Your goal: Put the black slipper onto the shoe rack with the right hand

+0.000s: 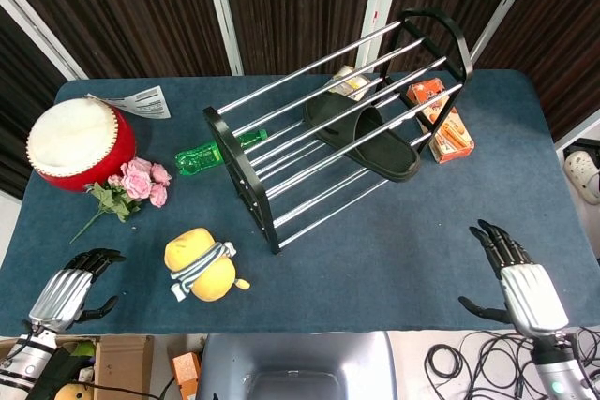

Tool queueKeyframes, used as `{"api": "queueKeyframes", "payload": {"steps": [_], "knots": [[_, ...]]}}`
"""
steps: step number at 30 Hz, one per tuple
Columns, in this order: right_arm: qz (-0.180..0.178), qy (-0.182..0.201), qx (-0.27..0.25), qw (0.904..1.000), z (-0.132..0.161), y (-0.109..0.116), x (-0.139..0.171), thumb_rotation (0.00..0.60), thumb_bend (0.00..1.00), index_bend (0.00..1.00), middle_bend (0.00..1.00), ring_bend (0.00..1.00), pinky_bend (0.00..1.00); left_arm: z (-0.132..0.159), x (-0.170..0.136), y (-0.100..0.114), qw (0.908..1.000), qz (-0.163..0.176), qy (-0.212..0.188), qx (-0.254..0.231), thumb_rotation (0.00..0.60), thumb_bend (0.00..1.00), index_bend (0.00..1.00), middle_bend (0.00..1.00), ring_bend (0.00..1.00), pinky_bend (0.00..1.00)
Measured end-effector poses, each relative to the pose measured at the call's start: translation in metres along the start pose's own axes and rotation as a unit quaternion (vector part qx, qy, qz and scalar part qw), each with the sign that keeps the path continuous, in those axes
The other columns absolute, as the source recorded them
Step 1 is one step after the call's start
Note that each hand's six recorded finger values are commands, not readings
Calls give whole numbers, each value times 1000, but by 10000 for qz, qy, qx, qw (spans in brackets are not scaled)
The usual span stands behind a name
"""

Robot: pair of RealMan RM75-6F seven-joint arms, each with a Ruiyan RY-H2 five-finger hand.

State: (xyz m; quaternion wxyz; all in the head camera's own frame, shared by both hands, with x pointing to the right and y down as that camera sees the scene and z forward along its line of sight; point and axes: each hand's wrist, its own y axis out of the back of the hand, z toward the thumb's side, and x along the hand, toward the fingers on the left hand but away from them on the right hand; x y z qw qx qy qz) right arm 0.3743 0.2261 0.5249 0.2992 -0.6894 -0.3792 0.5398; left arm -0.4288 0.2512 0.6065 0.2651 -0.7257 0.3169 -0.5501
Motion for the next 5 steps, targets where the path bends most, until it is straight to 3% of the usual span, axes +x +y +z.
{"api": "queueKeyframes", "payload": {"steps": [5], "knots": [[330,-331,121,9988,-21,-4,4,600,20,73,31,46,195,1,2,-2,10000,-38,26,-11,600,318,276,212,143,199]]}}
